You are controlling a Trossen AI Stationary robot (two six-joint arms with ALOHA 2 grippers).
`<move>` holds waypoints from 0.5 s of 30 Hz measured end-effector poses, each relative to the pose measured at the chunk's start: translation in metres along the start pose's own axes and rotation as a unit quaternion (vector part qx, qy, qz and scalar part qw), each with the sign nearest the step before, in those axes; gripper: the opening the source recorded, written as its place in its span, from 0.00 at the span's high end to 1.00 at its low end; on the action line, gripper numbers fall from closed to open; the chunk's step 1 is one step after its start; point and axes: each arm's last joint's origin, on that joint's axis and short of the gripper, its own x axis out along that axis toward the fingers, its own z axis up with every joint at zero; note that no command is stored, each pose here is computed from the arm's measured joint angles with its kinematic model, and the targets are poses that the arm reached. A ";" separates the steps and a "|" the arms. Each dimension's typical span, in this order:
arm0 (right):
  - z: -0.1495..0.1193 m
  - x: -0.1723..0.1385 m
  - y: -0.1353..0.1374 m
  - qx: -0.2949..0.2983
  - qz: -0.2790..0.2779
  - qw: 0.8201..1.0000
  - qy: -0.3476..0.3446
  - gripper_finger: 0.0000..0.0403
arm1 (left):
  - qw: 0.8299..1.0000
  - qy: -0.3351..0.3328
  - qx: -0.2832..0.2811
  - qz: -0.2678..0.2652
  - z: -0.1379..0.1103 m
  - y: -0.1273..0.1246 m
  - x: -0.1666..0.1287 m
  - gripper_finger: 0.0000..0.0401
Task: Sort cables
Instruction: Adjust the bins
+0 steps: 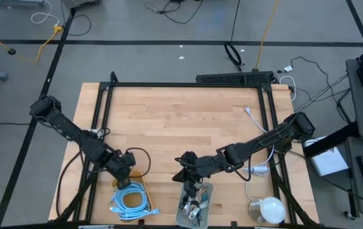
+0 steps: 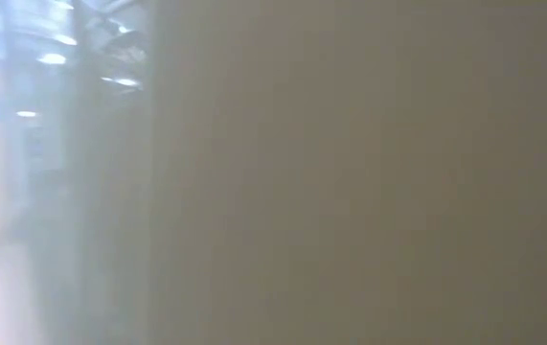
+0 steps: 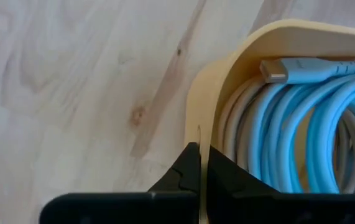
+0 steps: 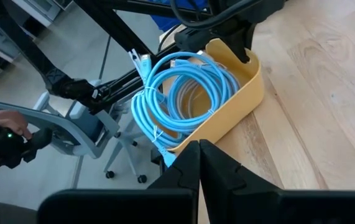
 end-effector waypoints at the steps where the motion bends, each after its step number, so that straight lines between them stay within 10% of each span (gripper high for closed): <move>1: 0.000 0.000 0.000 0.000 0.000 1.000 0.000 1.00 | 1.000 -0.003 0.002 -0.003 0.002 0.000 0.000 1.00; 15: 0.000 0.000 0.000 -0.001 0.000 1.000 0.000 1.00 | 0.996 -0.058 0.015 -0.073 0.032 -0.001 -0.002 1.00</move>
